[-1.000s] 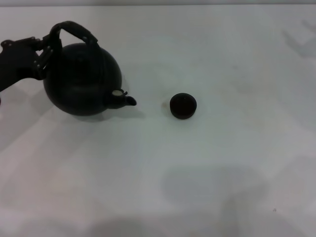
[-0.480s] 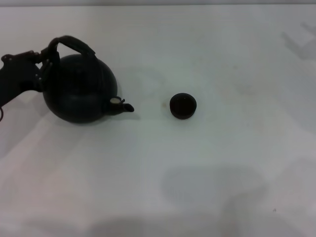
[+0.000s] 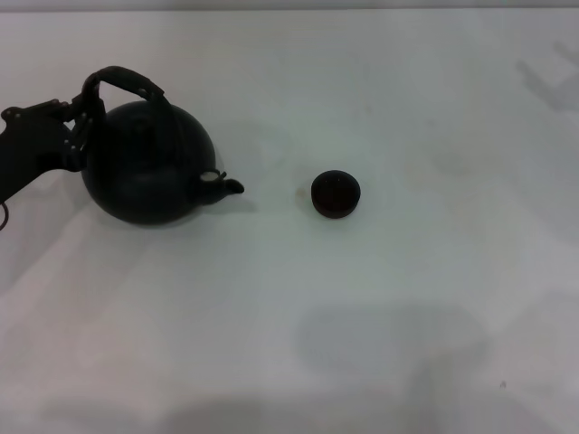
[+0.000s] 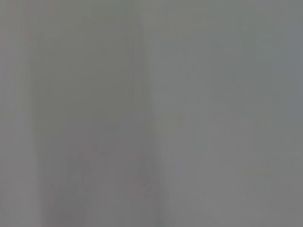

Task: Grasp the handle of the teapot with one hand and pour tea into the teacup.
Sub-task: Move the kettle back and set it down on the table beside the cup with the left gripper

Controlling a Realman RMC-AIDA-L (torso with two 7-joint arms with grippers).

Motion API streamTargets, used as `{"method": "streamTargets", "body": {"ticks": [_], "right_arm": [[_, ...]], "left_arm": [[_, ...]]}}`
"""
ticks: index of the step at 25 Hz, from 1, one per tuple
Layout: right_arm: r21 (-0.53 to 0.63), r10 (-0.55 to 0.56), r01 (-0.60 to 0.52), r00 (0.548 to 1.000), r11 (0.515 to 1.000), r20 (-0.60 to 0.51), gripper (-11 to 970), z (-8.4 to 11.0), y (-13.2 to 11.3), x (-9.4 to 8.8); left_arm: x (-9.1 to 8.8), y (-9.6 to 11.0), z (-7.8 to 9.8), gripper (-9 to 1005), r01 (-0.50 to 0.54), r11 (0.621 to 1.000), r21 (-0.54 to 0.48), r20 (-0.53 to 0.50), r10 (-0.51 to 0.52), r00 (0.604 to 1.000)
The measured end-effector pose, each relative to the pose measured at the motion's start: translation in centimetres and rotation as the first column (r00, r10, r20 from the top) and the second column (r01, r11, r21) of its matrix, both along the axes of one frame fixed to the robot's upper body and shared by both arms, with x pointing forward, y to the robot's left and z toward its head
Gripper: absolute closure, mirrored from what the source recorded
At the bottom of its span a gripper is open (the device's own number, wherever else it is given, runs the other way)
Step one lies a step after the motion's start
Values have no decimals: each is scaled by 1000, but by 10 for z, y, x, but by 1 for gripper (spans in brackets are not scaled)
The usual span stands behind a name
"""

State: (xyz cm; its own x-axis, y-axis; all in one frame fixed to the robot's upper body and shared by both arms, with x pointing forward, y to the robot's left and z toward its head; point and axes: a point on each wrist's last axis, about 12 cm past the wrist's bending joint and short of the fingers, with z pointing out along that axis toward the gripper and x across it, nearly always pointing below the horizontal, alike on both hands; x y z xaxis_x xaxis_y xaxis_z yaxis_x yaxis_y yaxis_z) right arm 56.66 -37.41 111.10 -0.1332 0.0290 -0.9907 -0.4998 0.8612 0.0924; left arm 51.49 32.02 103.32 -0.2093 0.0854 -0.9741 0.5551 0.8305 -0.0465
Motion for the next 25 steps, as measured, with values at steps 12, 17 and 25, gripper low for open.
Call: {"method": "streamTargets", "body": {"ticks": [12,17,25], "right_arm": [[-12,6,-6,1000,1000,1,175,1,1,3],[-16,0,0,1000,1000,0,175,2,1,4],[-21,-4,4,1000,1000,-1,175,1,1,4]], "left_arm": [[0,-1,-3,878,-5,1000,12,-12,5,1000],[0,-2,-4,858,3,999,36,5,-3,1000],[1,-3,-4,711,-5,999,33,11,4,1000]]}}
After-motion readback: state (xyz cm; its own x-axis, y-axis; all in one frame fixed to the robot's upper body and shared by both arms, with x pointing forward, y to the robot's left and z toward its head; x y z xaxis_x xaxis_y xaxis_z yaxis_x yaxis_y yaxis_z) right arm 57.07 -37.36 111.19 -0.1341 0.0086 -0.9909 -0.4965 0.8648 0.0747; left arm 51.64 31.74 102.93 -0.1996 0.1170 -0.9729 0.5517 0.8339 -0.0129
